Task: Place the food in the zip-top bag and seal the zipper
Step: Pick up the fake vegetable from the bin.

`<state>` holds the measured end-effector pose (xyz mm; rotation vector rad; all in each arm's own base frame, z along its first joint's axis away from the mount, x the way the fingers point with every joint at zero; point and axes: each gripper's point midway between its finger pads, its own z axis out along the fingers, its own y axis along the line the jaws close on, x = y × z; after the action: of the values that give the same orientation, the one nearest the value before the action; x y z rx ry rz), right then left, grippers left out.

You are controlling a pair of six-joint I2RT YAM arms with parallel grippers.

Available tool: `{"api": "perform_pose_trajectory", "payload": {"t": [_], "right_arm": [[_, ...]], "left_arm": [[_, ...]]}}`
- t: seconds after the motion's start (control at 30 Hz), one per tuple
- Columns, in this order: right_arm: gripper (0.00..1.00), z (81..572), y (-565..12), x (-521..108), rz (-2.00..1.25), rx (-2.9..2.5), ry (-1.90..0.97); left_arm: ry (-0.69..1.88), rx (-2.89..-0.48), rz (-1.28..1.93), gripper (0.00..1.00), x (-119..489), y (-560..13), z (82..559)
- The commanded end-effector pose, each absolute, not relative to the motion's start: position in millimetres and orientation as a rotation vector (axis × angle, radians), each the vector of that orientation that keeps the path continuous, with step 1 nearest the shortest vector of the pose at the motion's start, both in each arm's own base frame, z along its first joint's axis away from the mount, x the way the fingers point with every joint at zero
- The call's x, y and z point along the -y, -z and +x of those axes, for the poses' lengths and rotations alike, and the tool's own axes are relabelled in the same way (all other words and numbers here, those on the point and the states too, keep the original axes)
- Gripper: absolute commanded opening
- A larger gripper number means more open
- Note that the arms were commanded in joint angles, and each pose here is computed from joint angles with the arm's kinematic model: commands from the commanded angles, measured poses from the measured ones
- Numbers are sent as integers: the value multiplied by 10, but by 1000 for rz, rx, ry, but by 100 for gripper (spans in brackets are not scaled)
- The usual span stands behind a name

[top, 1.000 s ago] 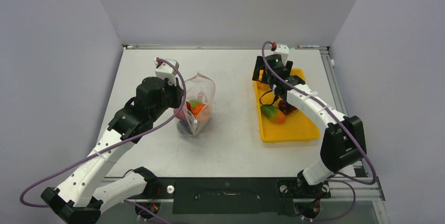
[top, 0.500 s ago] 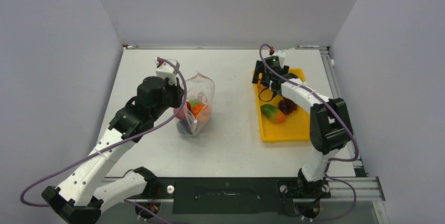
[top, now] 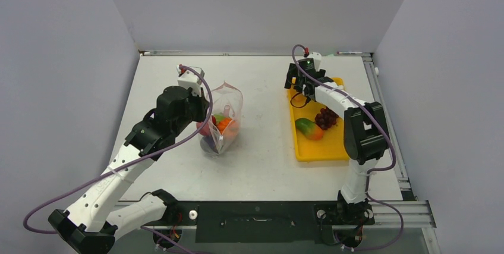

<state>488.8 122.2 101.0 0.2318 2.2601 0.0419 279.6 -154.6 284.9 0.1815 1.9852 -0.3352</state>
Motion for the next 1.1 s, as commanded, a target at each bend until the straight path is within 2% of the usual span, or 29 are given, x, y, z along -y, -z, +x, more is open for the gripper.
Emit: {"api": "perform_pose_trajectory", "payload": {"t": [0.0, 0.27, 0.53, 0.77, 0.9, 1.07], "right_arm": [[90, 5100, -1176, -1204, 255, -2188, -47], [97, 5175, -1105, -1183, 256, -2194, -42], [71, 5188, -1104, -1164, 253, -2194, -59], [39, 5148, -1144, -1175, 249, -2194, -75], [32, 5107, -1307, -1164, 252, -2166, -88], [29, 5012, -1615, -1170, 252, -2115, -116]], "left_arm": [[339, -1951, 176, 0, 1558, -2919, 2857], [334, -1957, 179, 0, 1562, -2898, 2865], [332, -1960, 178, 0, 1563, -2893, 2871], [335, -1957, 180, 0, 1566, -2898, 2866], [336, -1954, 178, 0, 1561, -2914, 2862], [336, -1950, 173, 0, 1552, -2923, 2857]]}}
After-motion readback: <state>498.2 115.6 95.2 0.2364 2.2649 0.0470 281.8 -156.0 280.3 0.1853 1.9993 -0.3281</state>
